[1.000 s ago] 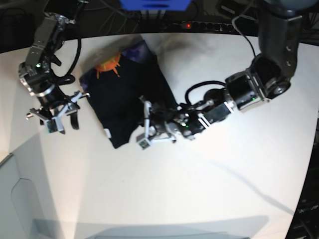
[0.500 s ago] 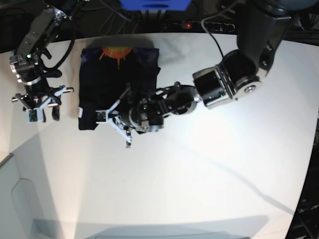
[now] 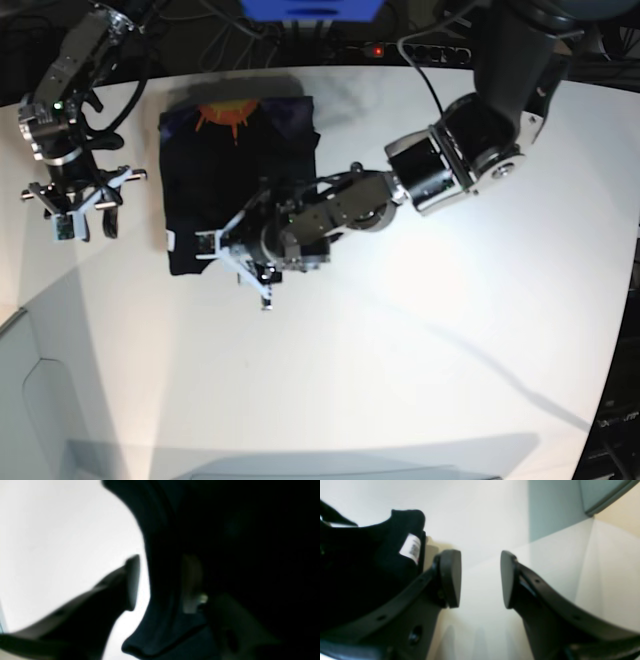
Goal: Fold the T-shirt properly
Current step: 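Push the folded bundle with the left gripper toward the right gripper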
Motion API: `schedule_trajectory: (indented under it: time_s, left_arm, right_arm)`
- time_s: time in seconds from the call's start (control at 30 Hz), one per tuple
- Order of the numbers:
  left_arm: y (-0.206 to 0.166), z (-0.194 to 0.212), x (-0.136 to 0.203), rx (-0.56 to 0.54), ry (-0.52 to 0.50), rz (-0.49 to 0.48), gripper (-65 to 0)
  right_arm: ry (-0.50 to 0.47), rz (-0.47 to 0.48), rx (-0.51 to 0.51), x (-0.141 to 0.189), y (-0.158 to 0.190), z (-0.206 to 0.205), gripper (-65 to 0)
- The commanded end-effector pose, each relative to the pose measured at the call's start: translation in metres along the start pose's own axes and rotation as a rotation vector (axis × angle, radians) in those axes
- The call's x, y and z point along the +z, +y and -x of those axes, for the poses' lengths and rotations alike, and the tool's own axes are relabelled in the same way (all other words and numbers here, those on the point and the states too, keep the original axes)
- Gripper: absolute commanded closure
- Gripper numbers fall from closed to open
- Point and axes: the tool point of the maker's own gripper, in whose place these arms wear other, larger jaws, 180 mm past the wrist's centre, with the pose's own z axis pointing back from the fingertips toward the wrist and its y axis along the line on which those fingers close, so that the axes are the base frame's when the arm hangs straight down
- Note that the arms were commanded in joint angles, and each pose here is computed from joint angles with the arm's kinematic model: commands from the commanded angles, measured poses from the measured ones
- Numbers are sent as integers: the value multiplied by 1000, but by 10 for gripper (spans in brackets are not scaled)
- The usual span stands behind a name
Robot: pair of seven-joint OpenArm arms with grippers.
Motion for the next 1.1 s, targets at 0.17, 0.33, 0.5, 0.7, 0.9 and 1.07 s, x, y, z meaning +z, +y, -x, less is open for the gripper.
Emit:
schedule_trajectory:
  time_s: [0.17, 0.33, 0.5, 0.7, 0.9, 1.07]
  left_arm:
    - [48, -38, 30, 12, -118, -126, -385]
    - [101, -40, 85, 93, -222, -320, -385]
    - [133, 8, 155, 303, -304, -528, -385]
    - [115, 122, 206, 619, -228, -710, -385]
    - [81, 216, 230, 829, -75, -804, -385]
    - [60, 254, 244, 891, 9, -837, -385]
  right_arm:
    - [-83, 8, 11, 11, 3, -22, -246]
    - [-46, -13, -7, 15, 13, -6, -104]
    - [10, -49, -39, 22, 31, 19, 0]
    - [-13, -147, -66, 29, 71, 28, 0]
    - [-45, -264, -85, 40, 113, 35, 0]
    - [-5, -292, -121, 39, 122, 56, 0]
